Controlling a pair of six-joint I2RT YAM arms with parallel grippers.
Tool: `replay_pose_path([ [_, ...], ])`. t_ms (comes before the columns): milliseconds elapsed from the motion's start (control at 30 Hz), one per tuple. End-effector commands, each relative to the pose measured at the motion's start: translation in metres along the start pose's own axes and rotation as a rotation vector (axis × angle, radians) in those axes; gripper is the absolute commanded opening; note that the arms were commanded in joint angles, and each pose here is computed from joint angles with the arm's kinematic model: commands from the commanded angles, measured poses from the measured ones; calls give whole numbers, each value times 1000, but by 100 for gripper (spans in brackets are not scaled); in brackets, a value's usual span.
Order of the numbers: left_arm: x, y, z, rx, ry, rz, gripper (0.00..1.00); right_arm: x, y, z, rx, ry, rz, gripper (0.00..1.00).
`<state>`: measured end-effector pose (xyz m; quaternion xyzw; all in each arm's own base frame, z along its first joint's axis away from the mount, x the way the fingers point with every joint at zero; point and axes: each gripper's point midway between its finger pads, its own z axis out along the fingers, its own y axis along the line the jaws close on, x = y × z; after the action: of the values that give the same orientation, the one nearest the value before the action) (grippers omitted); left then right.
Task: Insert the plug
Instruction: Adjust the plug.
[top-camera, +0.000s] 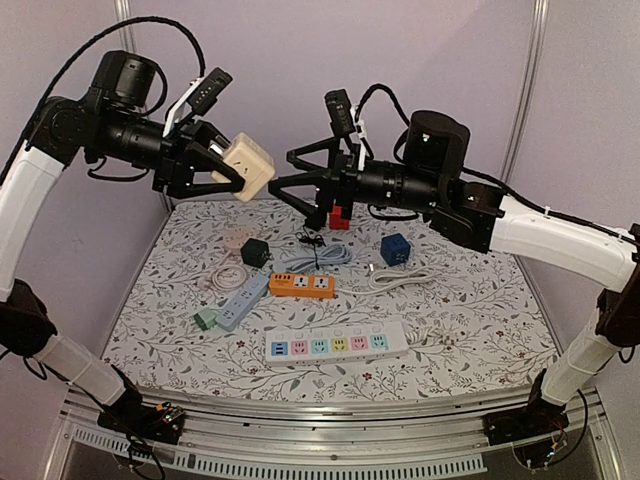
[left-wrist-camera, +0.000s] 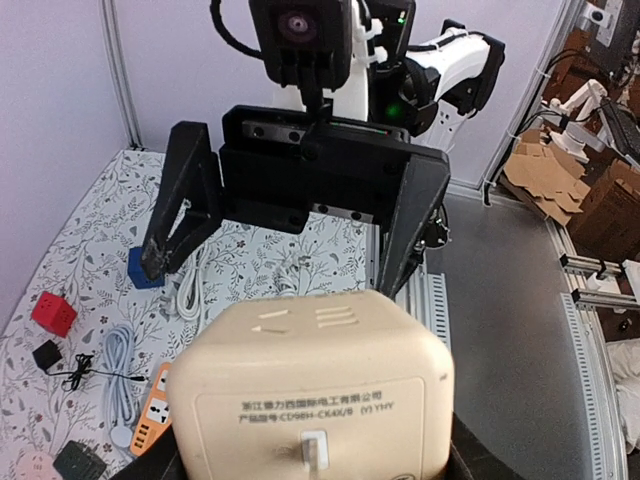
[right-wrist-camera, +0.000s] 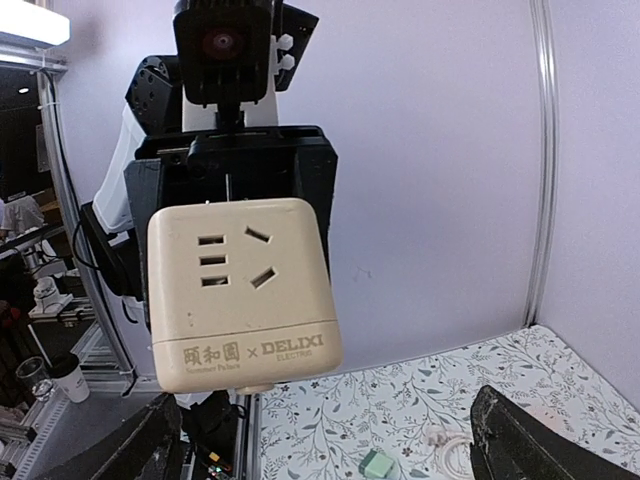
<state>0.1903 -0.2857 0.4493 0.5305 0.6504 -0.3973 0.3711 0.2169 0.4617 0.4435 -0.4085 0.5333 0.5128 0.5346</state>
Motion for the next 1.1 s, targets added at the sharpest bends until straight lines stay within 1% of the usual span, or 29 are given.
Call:
replay_pose_path([
  [0, 7, -11, 7, 58, 32, 19, 0, -5, 29, 5, -174, -70, 95, 99],
  [133, 7, -12, 10, 63, 35, 26, 0, -1, 42, 9, -255, -64, 83, 99],
  [233, 8, -12, 12, 69, 42, 21, 0, -2, 43, 10, -253, -72, 67, 98],
  [333, 9, -13, 15, 77, 46, 20, 0, -4, 42, 15, -259, -74, 82, 90],
  [400, 8, -15, 15, 80, 44, 25, 0, -2, 42, 17, -270, -69, 91, 81],
  [500, 8, -16, 15, 83, 45, 26, 0, 1, 42, 21, -282, -60, 104, 63],
  [600, 10, -16, 15, 84, 50, 27, 0, 3, 44, 22, -300, -51, 111, 40],
  [700, 12, -16, 15, 83, 57, 30, 0, 4, 45, 21, -310, -45, 117, 14],
  [767, 14, -15, 14, 69, 64, 38, 0, 4, 43, 18, -305, -38, 121, 1],
  [800, 16, -14, 13, 57, 71, 43, 10, 6, 41, 17, -302, -27, 127, 0],
  [833, 18, -13, 12, 40, 80, 51, 41, 6, 40, 14, -300, -17, 131, 0],
  [867, 20, -11, 8, 11, 93, 71, 63, 9, 37, 11, -300, 2, 138, 0],
  [900, 23, -10, 4, -11, 107, 89, 77, 8, 38, 5, -313, 19, 140, 0],
  [933, 29, -11, 0, -26, 128, 105, 84, 8, 38, -2, -339, 47, 149, 0],
  [967, 33, -12, -5, -42, 147, 135, 88, 12, 39, -8, -359, 85, 165, 0],
  [1033, 43, -14, -16, -78, 194, 186, 90, 18, 40, -20, -374, 169, 203, 0],
  [1067, 48, -13, -20, -102, 218, 206, 91, 26, 39, -25, -360, 217, 197, 0],
])
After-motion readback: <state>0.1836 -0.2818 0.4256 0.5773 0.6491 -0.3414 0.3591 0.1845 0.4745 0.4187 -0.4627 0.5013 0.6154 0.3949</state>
